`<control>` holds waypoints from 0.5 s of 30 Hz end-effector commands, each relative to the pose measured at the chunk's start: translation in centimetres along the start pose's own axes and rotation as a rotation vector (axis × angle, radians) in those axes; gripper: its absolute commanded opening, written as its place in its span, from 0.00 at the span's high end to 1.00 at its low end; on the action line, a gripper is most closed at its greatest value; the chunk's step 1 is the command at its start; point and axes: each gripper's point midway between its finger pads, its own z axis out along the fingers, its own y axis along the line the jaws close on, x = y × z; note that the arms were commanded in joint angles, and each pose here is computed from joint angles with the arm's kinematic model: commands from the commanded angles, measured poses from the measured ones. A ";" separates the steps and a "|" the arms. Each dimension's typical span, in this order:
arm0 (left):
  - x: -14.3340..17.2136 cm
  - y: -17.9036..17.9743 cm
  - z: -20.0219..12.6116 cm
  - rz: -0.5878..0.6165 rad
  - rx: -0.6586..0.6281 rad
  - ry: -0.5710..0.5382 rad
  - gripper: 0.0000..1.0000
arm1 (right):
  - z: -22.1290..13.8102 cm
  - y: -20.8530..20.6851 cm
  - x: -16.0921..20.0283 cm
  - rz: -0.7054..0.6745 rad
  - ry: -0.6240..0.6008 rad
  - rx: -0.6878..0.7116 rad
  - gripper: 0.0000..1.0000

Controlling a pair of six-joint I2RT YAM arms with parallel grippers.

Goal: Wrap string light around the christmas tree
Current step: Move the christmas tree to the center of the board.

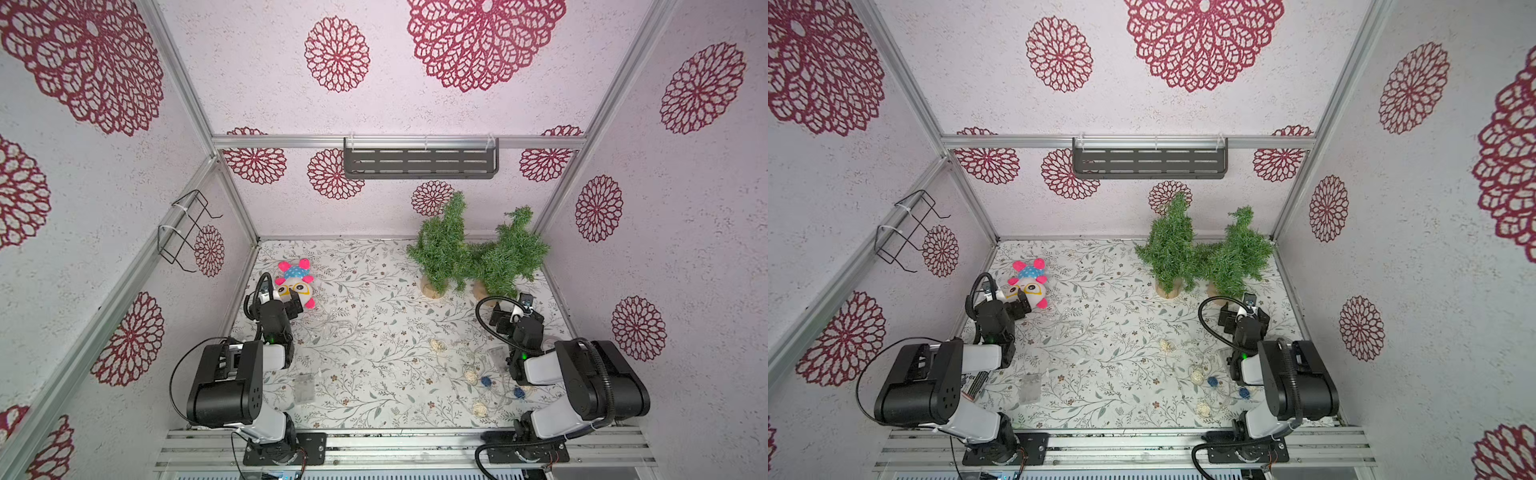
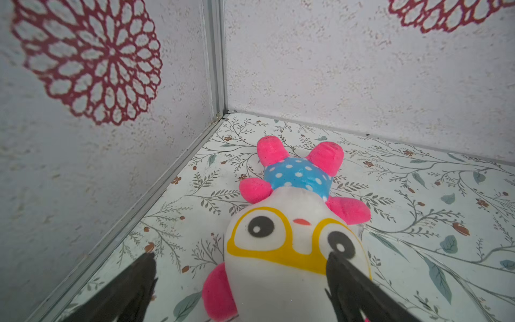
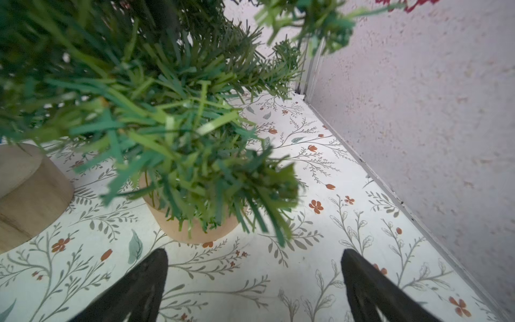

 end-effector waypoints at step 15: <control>-0.5 -0.1 0.1 -0.002 0.015 -0.011 0.02 | 0.4 0.1 -2.0 0.004 -0.058 0.005 0.01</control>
